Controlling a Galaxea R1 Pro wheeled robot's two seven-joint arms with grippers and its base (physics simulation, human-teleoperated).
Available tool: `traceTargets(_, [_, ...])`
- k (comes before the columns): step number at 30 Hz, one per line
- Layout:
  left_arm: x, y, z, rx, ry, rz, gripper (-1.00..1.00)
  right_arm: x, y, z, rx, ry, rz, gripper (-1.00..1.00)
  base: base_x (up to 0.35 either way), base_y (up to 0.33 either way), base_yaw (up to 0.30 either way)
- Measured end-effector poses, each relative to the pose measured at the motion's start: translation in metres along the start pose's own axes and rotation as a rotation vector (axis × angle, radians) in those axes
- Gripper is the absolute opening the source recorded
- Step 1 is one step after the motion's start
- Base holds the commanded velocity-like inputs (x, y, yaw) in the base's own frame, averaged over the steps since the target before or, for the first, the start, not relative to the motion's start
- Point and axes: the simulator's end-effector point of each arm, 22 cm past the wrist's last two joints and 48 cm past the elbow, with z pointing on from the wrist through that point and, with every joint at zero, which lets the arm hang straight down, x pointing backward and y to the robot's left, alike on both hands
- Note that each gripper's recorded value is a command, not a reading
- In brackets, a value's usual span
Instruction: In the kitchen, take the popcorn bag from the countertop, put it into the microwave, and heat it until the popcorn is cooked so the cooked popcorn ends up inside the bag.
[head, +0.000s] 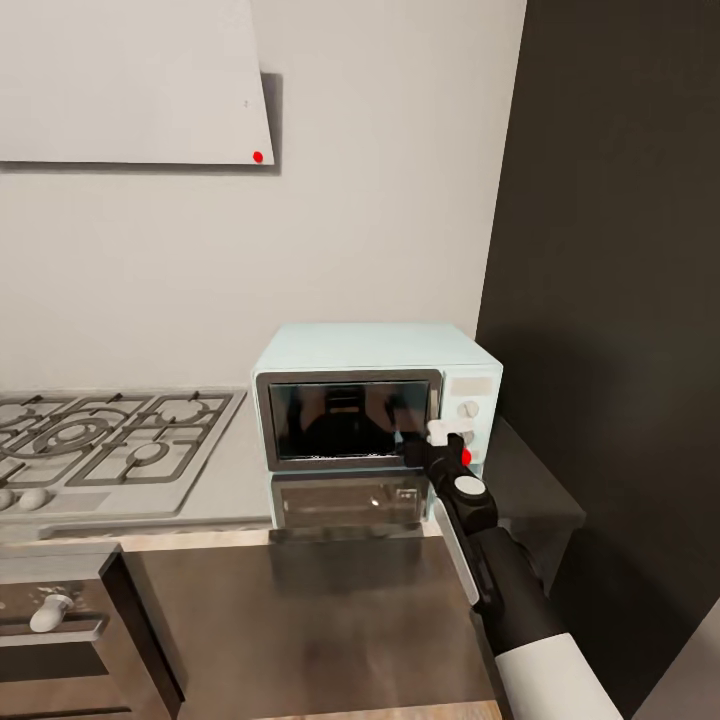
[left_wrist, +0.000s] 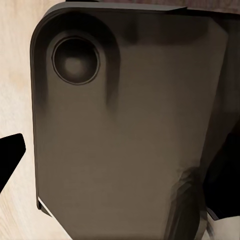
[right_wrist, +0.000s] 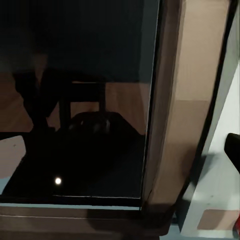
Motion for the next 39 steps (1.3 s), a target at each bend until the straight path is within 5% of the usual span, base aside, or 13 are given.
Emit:
traceTargets(2, [0.000, 0.000, 0.000, 0.000, 0.000, 0.000, 1.00, 0.000, 0.001, 0.000, -0.003, -0.006, 0.006, 1.00, 0.000, 0.000, 0.000])
traceTargets(3, [0.000, 0.000, 0.000, 0.000, 0.000, 0.000, 1.00, -0.004, -0.006, 0.000, 0.024, -0.016, -0.047, 1.00, 0.000, 0.000, 0.000])
traceTargets(23, [0.000, 0.000, 0.000, 0.000, 0.000, 0.000, 1.00, -0.004, -0.005, 0.000, 0.024, -0.024, -0.049, 1.00, 0.000, 0.000, 0.000])
traceTargets(24, [0.000, 0.000, 0.000, 0.000, 0.000, 0.000, 1.00, -0.005, -0.006, 0.000, 0.025, -0.025, -0.049, -1.00, 0.000, 0.000, 0.000])
traceTargets(28, [0.000, 0.000, 0.000, 0.000, 0.000, 0.000, 1.00, -0.005, -0.019, 0.001, 0.055, -0.024, -0.053, -1.00, 0.000, 0.000, 0.000])
traceTargets(39, [0.000, 0.000, 0.000, 0.000, 0.000, 0.000, 1.00, -0.006, -0.010, 0.000, 0.043, -0.019, -0.048, -1.00, 0.000, 0.000, 0.000])
